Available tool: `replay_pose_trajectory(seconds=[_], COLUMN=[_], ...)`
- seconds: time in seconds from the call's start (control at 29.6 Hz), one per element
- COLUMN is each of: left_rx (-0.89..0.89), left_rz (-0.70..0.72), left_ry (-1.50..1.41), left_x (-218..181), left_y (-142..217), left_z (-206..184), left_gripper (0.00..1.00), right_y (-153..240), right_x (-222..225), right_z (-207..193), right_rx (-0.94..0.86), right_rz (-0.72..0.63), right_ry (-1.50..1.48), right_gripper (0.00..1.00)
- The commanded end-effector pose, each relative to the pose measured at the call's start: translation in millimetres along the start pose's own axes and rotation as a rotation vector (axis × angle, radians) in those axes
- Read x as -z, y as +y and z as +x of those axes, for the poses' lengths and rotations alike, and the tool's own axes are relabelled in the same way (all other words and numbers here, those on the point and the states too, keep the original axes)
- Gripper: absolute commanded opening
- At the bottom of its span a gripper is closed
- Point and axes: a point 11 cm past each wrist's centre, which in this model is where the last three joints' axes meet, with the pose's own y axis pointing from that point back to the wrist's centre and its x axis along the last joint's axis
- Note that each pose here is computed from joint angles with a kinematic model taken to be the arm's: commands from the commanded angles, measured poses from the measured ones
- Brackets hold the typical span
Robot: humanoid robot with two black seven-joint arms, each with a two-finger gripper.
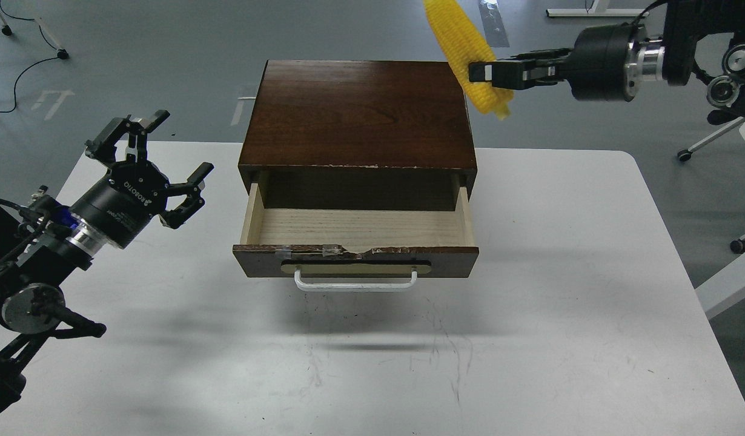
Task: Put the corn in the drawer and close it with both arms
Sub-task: 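Lift the corn with the right gripper and carry it over the drawer, then lower the corn into the open drawer and release it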
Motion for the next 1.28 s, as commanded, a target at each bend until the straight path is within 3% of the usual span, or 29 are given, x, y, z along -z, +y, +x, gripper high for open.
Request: replay_pose_trajectory(seconds=[0.0,0.2,0.54,0.71,0.74,0.84,0.95,1.12,1.25], left_rx=[0.0,0.002,-0.002,-0.004,-0.004,-0.005,-0.005,-0.005,-0.006], left_rz=[-0.001,-0.004,-0.004,-0.003,-0.003,-0.003,-0.003,-0.004,-0.003], left_ry=[-0.001,-0.014,-0.022,-0.025,-0.025,-0.026,-0.026,-0.026,-0.03], left_x=[-0.9,-6.3,-8.8,-10.0,-10.0,-10.4,-10.4,-10.9,-12.1], left_y=[0.2,1.0,2.7,3.4,3.4,3.6,3.6,3.6,4.2], left_z=[0.1,0.8,2.8,3.6,3.6,3.9,3.9,4.0,4.9], left_gripper=[1.0,1.0,1.0,1.0,1.0,1.0,1.0,1.0,1.0], right_y=[-31.4,-69.6,-112.0,-124.8,-126.6,-125.9,-125.1,-125.8,-121.9], right_x=[19.7,31.9,36.9,41.4,42.2,40.8,40.1,42.9,46.1], right_z=[-16.2,-47.7,-63.5,-68.7,-71.0,-72.8,-71.5,-70.2,-53.0], right_rx=[0.111,0.212,0.278,0.28,0.281,0.282,0.276,0.261,0.21], right_rz=[0.032,0.066,0.071,0.086,0.091,0.089,0.086,0.091,0.087], right_ry=[0.15,0.299,0.435,0.451,0.45,0.44,0.433,0.407,0.387], right_gripper=[0.11,0.12,0.16,0.29,0.42,0.67,0.8,0.91,0.95])
